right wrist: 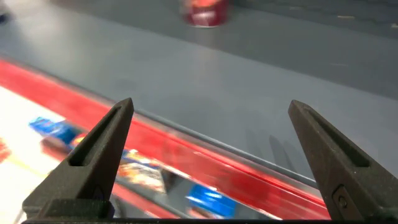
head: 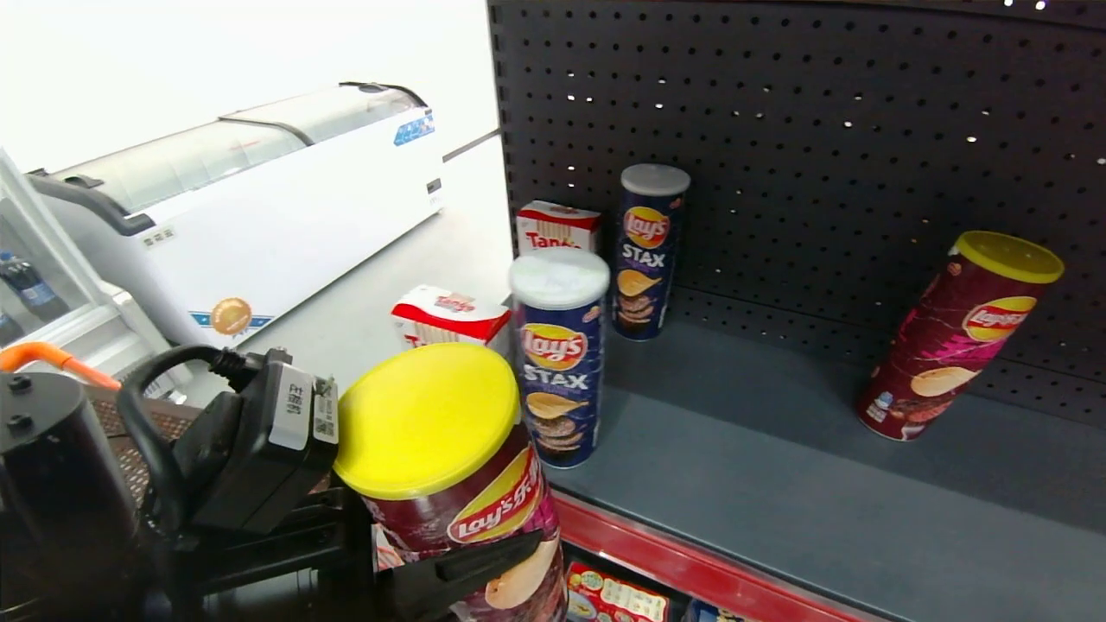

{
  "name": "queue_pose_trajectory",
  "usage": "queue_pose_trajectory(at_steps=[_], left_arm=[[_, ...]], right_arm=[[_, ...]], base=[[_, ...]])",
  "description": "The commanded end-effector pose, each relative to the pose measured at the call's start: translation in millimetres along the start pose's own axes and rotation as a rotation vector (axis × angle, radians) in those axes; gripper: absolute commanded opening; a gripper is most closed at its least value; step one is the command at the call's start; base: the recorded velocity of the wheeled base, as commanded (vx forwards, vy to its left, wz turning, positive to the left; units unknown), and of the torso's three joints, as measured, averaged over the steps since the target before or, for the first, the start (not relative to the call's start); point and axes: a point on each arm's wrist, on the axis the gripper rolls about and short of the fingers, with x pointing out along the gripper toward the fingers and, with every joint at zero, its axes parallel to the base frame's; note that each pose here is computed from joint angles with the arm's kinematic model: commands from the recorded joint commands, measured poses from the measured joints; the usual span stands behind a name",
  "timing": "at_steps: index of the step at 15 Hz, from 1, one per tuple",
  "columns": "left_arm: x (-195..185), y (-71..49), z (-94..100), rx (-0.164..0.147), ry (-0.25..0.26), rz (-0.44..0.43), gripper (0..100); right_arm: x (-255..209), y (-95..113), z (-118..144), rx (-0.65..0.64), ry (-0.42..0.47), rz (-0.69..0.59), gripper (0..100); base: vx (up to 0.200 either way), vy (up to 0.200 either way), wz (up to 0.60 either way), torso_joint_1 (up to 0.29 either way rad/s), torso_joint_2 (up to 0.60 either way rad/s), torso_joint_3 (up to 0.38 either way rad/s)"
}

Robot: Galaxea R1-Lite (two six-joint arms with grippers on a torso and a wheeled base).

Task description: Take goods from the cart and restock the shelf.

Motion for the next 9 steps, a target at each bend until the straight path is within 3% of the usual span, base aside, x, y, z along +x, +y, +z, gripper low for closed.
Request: queue_pose_trajectory(at_steps=[1,6,9], left_arm=[[1.4,0.5,-0.7,-0.002,0.004,-0.005,0],[3.9,2.9,3.7,0.003,-0.008,0.0,0],[3.8,3.2,3.6,0.003,-0.008,0.001,0]], right_arm=[[0.0,0.0,0.0,-0.001,0.0,0.0,100],[0.0,0.0,0.0,-0.001,0.0,0.0,100],[0.0,0.0,0.0,-0.001,0.0,0.0,100]], base=[[0.0,0.0,-0.6,0.017,0.0,-0.002],[0.0,0.0,-0.6,0.0,0.0,0.001],[0.0,0.0,0.0,0.0,0.0,0.0]])
